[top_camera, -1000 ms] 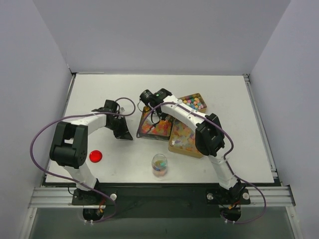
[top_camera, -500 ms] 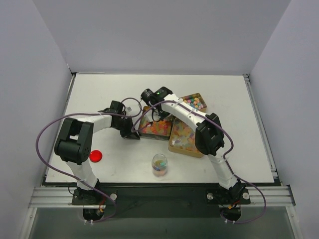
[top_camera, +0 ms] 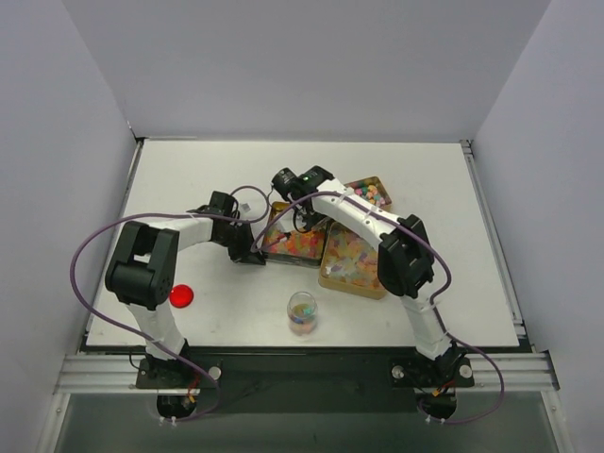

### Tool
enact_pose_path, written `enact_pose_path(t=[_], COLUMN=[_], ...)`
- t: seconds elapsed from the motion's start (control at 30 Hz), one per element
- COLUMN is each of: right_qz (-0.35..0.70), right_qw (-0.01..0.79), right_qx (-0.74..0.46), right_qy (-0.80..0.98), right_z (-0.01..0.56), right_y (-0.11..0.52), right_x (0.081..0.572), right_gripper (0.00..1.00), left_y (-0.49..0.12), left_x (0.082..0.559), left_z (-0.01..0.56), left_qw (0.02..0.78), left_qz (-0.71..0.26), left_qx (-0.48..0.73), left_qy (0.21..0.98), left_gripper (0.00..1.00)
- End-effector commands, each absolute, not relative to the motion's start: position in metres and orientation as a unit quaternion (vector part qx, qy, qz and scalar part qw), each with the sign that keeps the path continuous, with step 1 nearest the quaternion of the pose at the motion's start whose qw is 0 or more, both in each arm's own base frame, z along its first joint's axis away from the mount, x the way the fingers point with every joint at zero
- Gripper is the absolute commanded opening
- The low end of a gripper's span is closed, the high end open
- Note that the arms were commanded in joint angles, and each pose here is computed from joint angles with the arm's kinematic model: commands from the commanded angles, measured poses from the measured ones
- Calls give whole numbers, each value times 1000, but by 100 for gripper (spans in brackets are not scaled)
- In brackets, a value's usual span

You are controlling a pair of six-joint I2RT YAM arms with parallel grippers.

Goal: Pack the candies
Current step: Scoop the fake candies from the storage box.

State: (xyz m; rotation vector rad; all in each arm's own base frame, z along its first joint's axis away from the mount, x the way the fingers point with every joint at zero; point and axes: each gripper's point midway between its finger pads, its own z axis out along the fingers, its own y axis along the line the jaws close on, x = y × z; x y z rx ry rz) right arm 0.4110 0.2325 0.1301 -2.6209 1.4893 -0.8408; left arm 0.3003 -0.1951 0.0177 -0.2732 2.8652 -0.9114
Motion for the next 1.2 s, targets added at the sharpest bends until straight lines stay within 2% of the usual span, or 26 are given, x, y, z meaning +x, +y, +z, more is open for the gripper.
enact_pose_path(t=[0.0,0.3,0.8,1.17], right_qz=[-198,-234,-239,-269], right_qw=[-34,-45,-74,-45], right_qx=[-874,-880,-889,-854], right_qy=[442,412,384,443], right_z=[105,113,88,80], right_y=[217,198,225,256], right_x=[391,426,407,415], right_gripper=[0,0,0,0], left_y=[-207,-209,-209,-211], left_x=[319,320,320,317], left_z=[31,33,39,36], left_qw=[83,81,94,88], left_qz=[-326,-328,-333,-337], left_qx=[-75,-71,-62,-59], left_qy=[939,938,936,935], left_gripper=[0,0,0,0])
